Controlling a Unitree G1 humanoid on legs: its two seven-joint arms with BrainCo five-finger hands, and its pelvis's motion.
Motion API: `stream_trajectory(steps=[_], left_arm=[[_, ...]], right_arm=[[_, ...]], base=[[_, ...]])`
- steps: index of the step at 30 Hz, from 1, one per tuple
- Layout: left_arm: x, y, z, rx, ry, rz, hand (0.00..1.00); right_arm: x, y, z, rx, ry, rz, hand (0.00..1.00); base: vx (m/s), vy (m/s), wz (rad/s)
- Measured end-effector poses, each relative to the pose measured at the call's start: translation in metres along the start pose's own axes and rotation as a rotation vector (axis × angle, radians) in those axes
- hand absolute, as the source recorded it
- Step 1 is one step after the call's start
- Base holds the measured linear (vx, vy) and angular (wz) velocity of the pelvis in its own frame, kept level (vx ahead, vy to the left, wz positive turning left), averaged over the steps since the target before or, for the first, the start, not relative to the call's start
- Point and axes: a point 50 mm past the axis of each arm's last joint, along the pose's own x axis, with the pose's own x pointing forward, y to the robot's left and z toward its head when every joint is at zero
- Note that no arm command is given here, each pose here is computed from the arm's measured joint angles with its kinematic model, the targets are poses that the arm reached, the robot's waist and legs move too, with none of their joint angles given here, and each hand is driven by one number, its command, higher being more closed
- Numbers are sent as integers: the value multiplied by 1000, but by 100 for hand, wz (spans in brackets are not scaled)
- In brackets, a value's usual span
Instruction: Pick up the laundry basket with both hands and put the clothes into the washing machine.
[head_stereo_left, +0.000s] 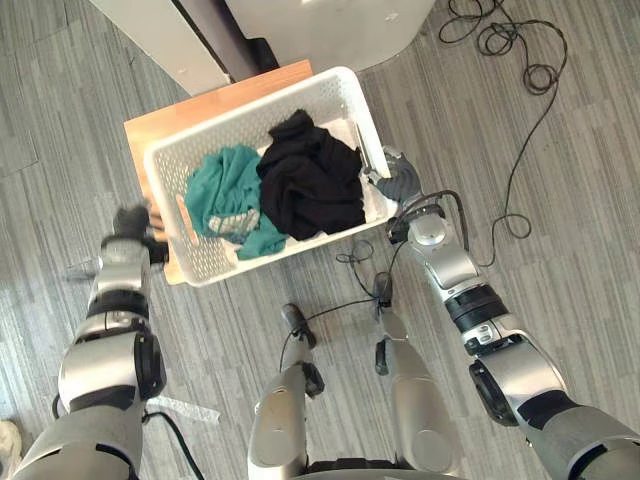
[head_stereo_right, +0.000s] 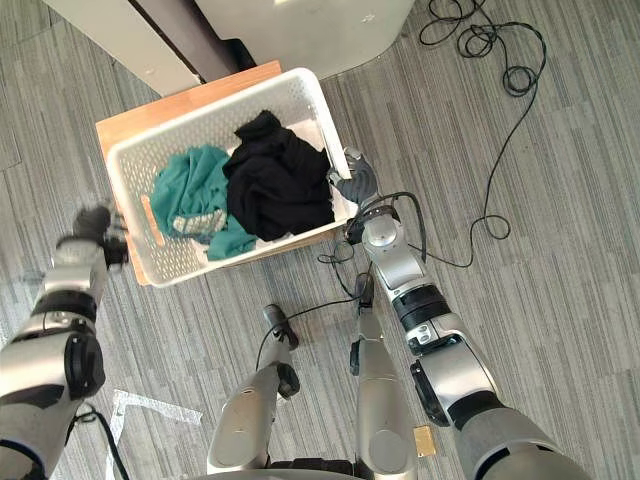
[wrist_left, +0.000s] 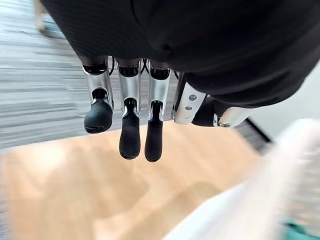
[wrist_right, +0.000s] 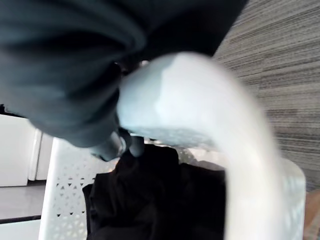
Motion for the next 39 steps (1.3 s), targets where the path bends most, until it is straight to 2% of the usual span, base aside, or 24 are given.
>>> stream_trajectory(steps=[7,13,18,19,33,39], left_arm=[[0,0,0,-24,-6,10,100],[-4,-22,-12,-10,-17,-29,100],[-6,-19,-24,-37,1,-8,100],[-6,-18,-25,-42,4,-8,0],[-13,-44,-28,-183,-42,-60,0],[-19,-56,-34,-181,-62,-84,0]], right_arm=[[-6,8,-22,10,75,36,100],[-17,11,-43,18,137,44,100],[-19,11,-47,18,147,44,100],[-19,11,-47,18,147,44,100],[-22,11,-51,34,161,37,100],[-20,2,-58,73,197,-10,100]], base=[[3,-4,15],[-1,-9,8],[-4,-14,4],[0,0,0],[3,-3,1],[10,-14,8]])
